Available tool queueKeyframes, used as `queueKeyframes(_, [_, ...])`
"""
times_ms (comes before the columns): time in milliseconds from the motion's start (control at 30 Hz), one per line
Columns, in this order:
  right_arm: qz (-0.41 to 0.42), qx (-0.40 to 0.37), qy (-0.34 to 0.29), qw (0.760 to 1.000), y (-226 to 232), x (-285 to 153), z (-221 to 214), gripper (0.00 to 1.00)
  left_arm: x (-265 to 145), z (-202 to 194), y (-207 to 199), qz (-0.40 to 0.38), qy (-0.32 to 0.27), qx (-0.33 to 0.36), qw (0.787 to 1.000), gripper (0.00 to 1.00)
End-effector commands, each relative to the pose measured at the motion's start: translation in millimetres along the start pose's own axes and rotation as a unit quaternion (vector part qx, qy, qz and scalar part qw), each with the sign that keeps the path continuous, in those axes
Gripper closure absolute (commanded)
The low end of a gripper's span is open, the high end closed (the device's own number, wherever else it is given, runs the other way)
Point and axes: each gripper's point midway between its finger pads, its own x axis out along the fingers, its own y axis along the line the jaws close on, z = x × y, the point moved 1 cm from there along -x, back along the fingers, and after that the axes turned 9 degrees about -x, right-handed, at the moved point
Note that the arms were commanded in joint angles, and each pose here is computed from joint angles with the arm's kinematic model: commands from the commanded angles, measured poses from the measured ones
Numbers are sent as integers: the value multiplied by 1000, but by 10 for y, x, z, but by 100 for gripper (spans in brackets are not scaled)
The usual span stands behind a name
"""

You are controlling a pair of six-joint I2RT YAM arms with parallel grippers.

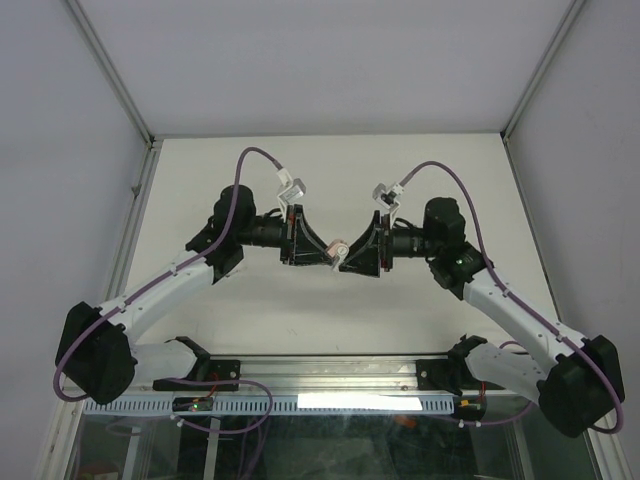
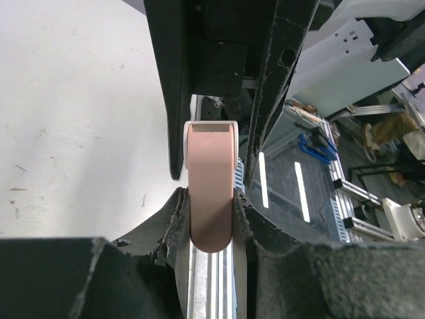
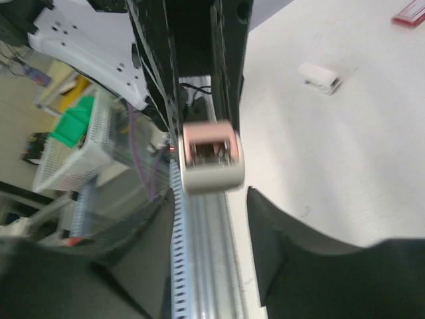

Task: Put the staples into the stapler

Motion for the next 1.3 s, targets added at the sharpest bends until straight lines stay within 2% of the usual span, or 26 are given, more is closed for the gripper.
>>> queueKeyframes(0, [3,-14,-108,994,148,-59,276,41,-137,457,-507,-48,-125,52,990,100])
queueKeyframes(100, [23,3,-133,991,190,-37,269,35,-157,481,-590,-64,-135,40,988,100])
queueKeyframes(400, [56,-9,-134,989,296,21,350,31,-116,388,-512,-66,-111,25,991,100])
queueKeyframes(833, [44,-22,-157,986,305,70,575,32,-83,337,-382,-47,-97,19,994,100])
queueKeyframes(967, [32,-10,-158,987,240,100,592,48,-78,328,-349,-42,-94,18,995,100])
queueKeyframes(1133, [18,-1,-157,987,188,109,580,85,-73,318,-313,-32,-91,17,995,100])
queueKeyframes(1167, [14,1,-158,987,176,107,578,91,-73,312,-303,-29,-89,16,995,94])
queueKeyframes(1200, [11,0,-159,987,177,102,583,96,-74,312,-298,-26,-87,17,996,75])
queueKeyframes(1233, [8,0,-161,987,174,94,591,100,-81,311,-283,-18,-84,19,996,52])
queueKeyframes(1267, [2,0,-164,987,167,87,601,100,-87,307,-277,-13,-83,26,996,39])
